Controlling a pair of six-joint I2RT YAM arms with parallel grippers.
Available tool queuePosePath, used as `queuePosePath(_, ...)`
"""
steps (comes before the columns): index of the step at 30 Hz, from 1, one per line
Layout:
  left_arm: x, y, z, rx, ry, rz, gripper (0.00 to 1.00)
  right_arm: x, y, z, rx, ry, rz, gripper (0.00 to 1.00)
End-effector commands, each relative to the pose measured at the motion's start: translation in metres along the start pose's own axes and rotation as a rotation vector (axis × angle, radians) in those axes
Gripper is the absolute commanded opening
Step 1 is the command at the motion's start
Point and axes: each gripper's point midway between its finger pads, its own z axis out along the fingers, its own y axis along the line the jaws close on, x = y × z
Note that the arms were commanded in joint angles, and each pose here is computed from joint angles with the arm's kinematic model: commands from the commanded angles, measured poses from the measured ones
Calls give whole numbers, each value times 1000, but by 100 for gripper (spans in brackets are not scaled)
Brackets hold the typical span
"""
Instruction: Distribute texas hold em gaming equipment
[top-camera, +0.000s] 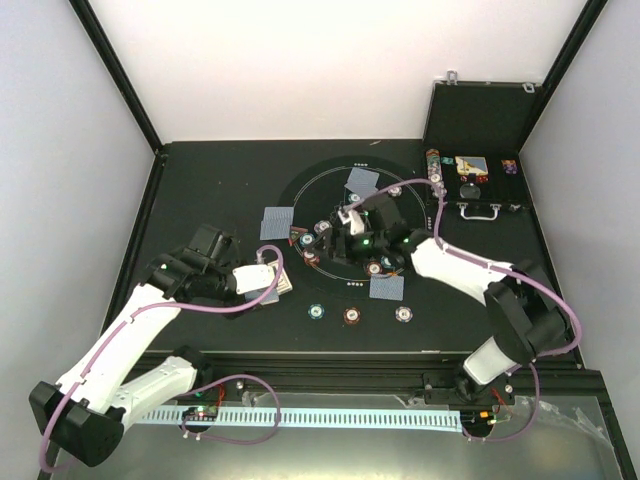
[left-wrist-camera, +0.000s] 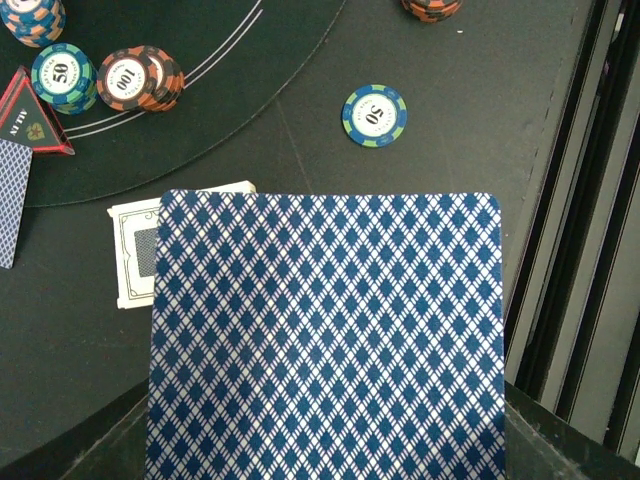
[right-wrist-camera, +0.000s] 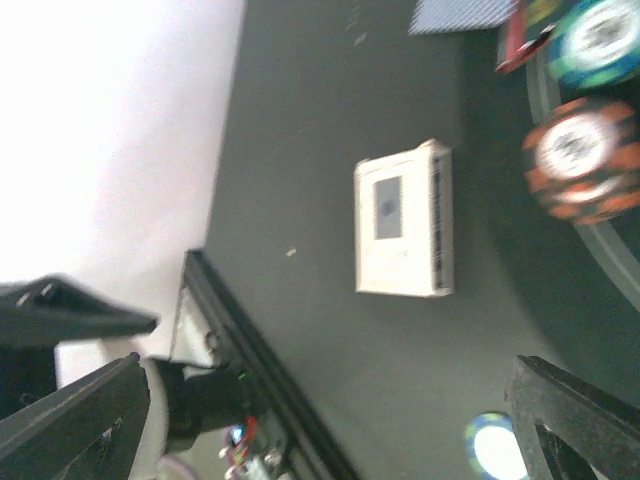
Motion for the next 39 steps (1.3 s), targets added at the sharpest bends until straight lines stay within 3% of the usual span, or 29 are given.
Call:
queuePosePath(1,-18,5,-9,-9,-66,11,6,22,62,4,-222,15,-37,100)
queuePosePath(8,-17,4,-9,-8,-63,8,6,67,82,32,-306,135,-25,99)
queuePosePath(24,-17,4,-10,-14,-65,11,6,103,116,71,-443,298,-4,83)
queuePosePath(34,-17,4,-10,-11,-64,8,6,104,127,93,-512,347,43,79)
queuePosePath(39,-17,4,-11,-15,-65,14,6,104,111,99,-485,355,74,69)
